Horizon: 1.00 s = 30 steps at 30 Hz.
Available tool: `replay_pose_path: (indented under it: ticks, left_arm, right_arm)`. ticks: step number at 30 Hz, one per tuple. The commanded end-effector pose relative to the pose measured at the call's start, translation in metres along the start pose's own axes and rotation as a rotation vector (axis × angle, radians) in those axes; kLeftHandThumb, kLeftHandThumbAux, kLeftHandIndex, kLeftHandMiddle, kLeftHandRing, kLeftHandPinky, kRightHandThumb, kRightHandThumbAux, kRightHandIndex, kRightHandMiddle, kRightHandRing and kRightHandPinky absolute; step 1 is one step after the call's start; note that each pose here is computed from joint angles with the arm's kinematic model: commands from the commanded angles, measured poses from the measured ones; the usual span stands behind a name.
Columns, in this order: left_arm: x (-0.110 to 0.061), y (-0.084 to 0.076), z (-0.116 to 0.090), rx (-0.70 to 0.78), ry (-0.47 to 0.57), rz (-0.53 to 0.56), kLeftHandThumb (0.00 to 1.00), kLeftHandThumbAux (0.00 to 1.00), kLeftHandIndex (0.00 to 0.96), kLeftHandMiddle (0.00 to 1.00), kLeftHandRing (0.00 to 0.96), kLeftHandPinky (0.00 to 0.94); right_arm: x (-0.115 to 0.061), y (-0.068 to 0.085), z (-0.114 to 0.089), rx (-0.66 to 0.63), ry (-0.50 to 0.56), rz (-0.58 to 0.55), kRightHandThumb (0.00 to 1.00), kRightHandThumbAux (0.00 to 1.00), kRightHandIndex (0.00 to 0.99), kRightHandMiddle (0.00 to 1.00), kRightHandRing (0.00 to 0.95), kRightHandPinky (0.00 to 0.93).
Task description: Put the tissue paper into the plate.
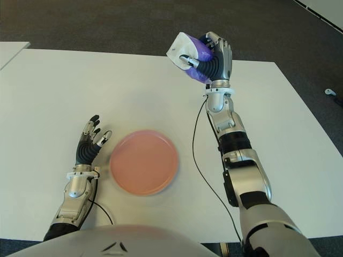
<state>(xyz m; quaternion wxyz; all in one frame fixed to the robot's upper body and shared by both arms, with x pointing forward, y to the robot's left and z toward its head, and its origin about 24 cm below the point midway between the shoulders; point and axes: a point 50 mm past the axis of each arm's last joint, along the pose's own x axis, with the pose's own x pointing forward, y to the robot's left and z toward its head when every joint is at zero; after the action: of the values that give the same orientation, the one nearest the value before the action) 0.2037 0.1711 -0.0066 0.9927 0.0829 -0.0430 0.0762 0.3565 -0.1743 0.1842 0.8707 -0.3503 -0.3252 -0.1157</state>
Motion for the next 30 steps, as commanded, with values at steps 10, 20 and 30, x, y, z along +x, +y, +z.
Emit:
replay_pose_path:
  ticks: [10, 20, 30]
  left_arm:
    - [-0.004, -0.002, -0.008, 0.010, 0.053, -0.018, 0.000, 0.522, 0.000, 0.000, 0.000, 0.000]
    - [-0.005, -0.002, -0.007, 0.013, 0.045, -0.029, 0.000, 0.514, 0.000, 0.000, 0.000, 0.000]
    - [-0.003, -0.002, -0.009, 0.023, 0.045, -0.026, 0.000, 0.512, 0.000, 0.000, 0.000, 0.000]
  right_arm:
    - [-0.031, 0.002, 0.039, 0.169, -0.036, 0.146, 0.857, 0.676, 0.404, 0.530, 0.864, 0.816]
    - [-0.086, 0.012, 0.083, 0.187, -0.115, 0.315, 0.856, 0.676, 0.402, 0.536, 0.873, 0.844]
    - [-0.116, 0.021, 0.085, 0.170, -0.197, 0.622, 0.856, 0.677, 0.399, 0.539, 0.866, 0.861]
